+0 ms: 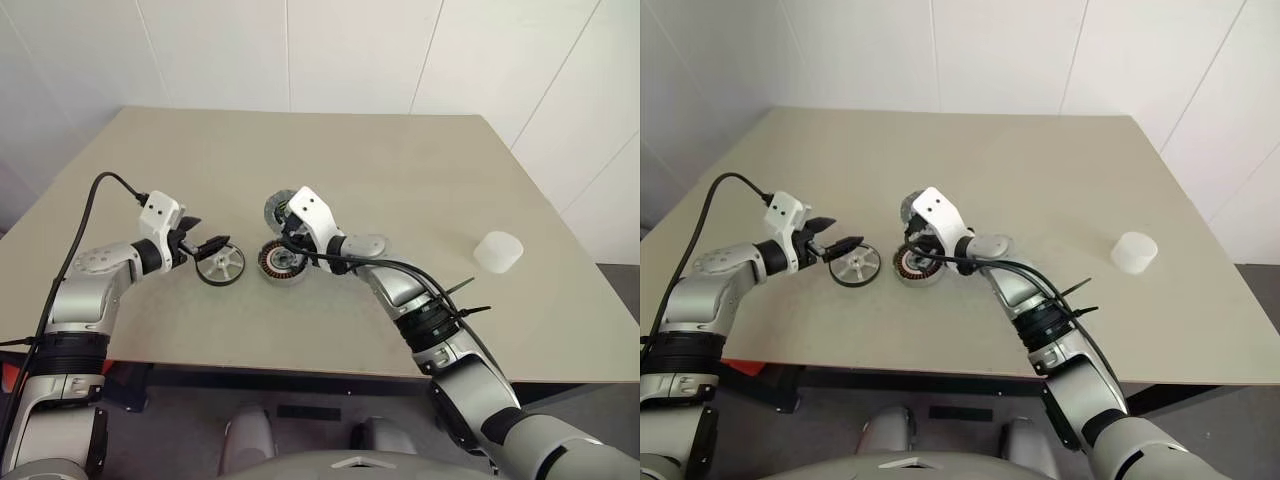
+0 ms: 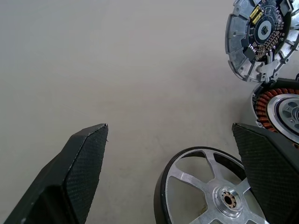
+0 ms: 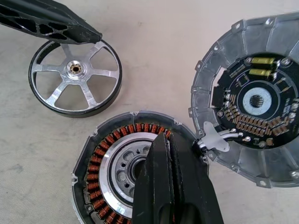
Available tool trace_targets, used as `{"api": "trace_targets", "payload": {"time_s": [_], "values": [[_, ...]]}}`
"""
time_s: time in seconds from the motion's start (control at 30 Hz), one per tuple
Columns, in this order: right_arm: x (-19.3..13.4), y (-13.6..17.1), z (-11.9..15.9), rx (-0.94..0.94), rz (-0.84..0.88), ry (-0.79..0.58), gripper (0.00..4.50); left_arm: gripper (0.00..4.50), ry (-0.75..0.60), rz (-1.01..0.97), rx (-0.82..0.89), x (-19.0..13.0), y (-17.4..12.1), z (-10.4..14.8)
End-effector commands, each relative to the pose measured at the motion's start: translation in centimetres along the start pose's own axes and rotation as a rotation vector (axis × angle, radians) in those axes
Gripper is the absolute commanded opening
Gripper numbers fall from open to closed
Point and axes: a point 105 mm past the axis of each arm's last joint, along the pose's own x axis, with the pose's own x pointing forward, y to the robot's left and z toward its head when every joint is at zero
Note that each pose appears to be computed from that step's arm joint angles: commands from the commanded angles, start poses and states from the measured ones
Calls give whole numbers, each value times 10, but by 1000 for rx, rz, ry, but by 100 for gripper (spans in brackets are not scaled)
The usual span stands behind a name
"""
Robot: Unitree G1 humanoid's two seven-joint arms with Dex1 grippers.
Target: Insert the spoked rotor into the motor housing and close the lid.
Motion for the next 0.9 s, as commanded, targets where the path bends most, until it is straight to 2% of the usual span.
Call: {"api": "trace_targets", "payload": {"time_s": [0.03,0.17,0.5,0.6,0.8,0.9], "values": [[6,2,-24,53,-7,49,4,450,-38,8,38,-3,3,14],[5,-5,-25,39,-27,47,4,450,-38,10,39,-3,4,14],[-12,-12,23,-25,-47,-82,4,450,-35,6,29,-2,2,10],[-15,-11,28,-34,-46,-91,4,450,-34,5,25,-2,2,9],[-10,-6,18,-14,-36,-63,4,450,-33,3,25,-2,3,9],[-4,-3,-6,26,-36,-3,4,450,-30,6,25,-2,4,8]]}}
